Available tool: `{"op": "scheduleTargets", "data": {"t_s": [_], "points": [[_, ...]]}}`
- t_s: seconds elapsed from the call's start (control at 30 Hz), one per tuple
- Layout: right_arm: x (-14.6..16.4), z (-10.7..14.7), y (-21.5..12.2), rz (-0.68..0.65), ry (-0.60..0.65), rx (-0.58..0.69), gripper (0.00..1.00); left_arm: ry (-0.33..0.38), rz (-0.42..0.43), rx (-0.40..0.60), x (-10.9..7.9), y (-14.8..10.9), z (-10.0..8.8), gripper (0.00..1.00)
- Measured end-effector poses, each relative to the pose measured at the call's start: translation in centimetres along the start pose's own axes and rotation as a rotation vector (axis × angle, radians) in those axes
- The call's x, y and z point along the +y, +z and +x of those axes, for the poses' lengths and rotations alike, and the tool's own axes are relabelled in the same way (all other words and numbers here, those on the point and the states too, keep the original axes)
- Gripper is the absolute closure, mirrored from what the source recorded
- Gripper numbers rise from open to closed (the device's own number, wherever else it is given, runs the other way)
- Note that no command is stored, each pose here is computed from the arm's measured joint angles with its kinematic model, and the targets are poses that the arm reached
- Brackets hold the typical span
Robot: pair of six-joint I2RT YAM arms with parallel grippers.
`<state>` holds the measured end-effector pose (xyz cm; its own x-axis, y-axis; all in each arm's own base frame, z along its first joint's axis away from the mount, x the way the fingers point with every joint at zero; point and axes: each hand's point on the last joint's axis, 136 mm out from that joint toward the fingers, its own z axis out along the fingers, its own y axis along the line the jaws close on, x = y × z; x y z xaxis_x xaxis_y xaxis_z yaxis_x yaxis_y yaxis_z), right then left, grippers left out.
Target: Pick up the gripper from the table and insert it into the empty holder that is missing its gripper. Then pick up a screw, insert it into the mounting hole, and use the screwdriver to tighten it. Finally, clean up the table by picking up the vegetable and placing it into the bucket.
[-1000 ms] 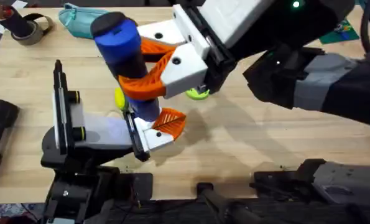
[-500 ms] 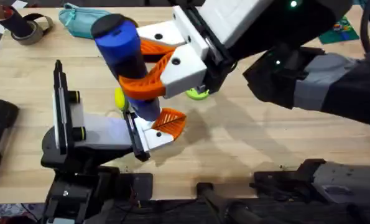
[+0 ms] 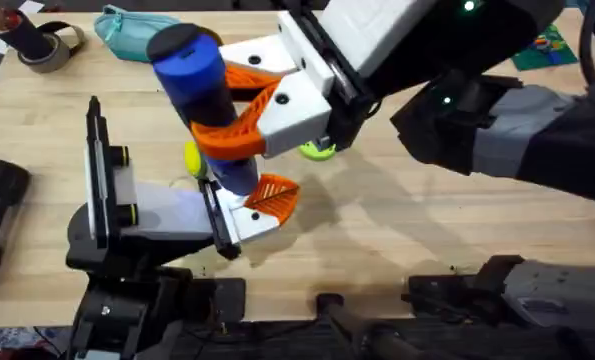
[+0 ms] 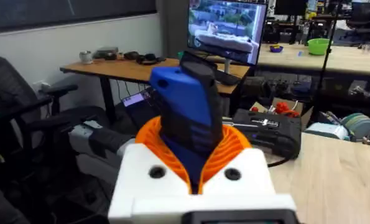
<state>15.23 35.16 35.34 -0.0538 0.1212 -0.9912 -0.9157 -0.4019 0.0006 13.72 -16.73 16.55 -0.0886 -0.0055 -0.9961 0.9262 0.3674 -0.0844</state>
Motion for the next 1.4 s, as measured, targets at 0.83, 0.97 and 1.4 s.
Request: {"op": "scheduleTargets", "data": {"t_s": [0.83, 0.97, 1.4], "points": [[0.48, 0.24, -0.19, -0.004, -0.044, -0.016, 0.962, -0.006, 0.0, 0.003, 0.01, 0.0, 0.1, 0.984], [0.48, 0.25, -0.19, -0.004, -0.039, -0.016, 0.963, -0.009, 0.0, 0.003, 0.01, 0.0, 0.1, 0.984], [0.25, 0.15, -0.21, 0.009, 0.025, -0.022, 0.964, -0.008, 0.005, 0.003, -0.09, 0.0, 0.1, 0.984]]}}
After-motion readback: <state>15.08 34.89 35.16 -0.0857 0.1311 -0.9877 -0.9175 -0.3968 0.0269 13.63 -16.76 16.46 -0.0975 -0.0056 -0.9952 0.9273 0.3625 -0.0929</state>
